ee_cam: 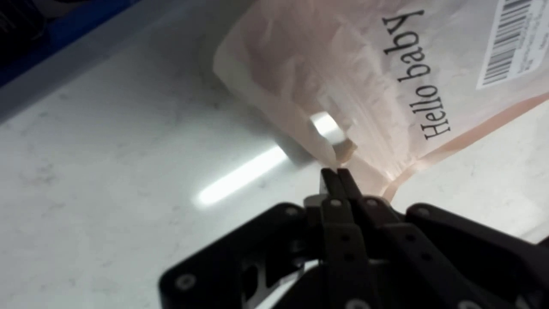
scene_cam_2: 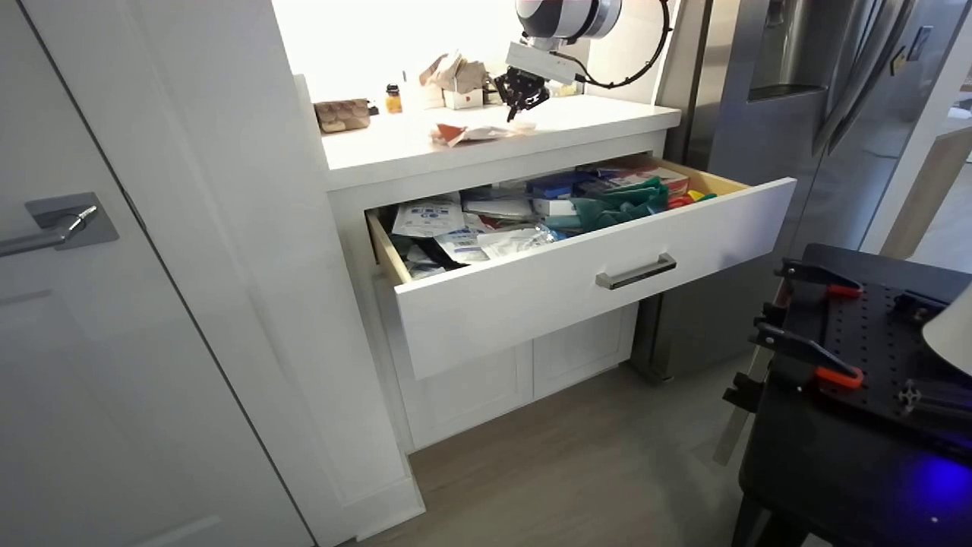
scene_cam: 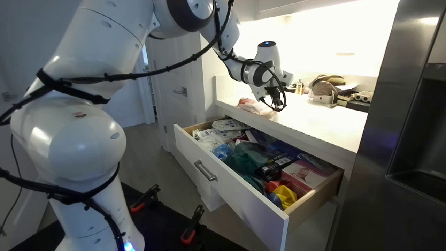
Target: Put the pack at the edge of the countertop into the drawer
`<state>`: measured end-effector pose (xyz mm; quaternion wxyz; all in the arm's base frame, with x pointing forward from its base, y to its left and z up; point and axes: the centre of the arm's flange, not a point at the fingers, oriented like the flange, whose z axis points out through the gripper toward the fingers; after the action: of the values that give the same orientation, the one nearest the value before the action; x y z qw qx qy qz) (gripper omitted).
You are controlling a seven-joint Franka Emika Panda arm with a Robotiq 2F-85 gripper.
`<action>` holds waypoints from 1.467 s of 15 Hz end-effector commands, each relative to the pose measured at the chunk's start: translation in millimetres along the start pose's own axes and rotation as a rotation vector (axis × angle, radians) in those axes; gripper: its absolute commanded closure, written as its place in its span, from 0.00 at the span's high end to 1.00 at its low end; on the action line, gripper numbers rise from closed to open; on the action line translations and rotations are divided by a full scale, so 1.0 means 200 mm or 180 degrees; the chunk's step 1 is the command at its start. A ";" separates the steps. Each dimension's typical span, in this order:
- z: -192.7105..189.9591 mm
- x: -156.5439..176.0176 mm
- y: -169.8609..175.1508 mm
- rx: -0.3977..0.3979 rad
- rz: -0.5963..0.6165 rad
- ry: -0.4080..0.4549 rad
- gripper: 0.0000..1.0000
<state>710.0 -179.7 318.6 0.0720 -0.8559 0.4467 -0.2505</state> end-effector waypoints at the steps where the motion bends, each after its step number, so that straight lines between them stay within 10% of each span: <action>1: -0.21 0.09 -0.10 -0.0096 0.0262 0.0170 0.00; 8: -0.79 0.15 -0.39 -0.0206 0.0517 0.0694 0.00; 22: -1.56 -0.18 -0.61 -0.1059 0.0592 0.0112 0.00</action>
<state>644.4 -49.5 601.7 -0.0538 -0.8061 0.5550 -0.1984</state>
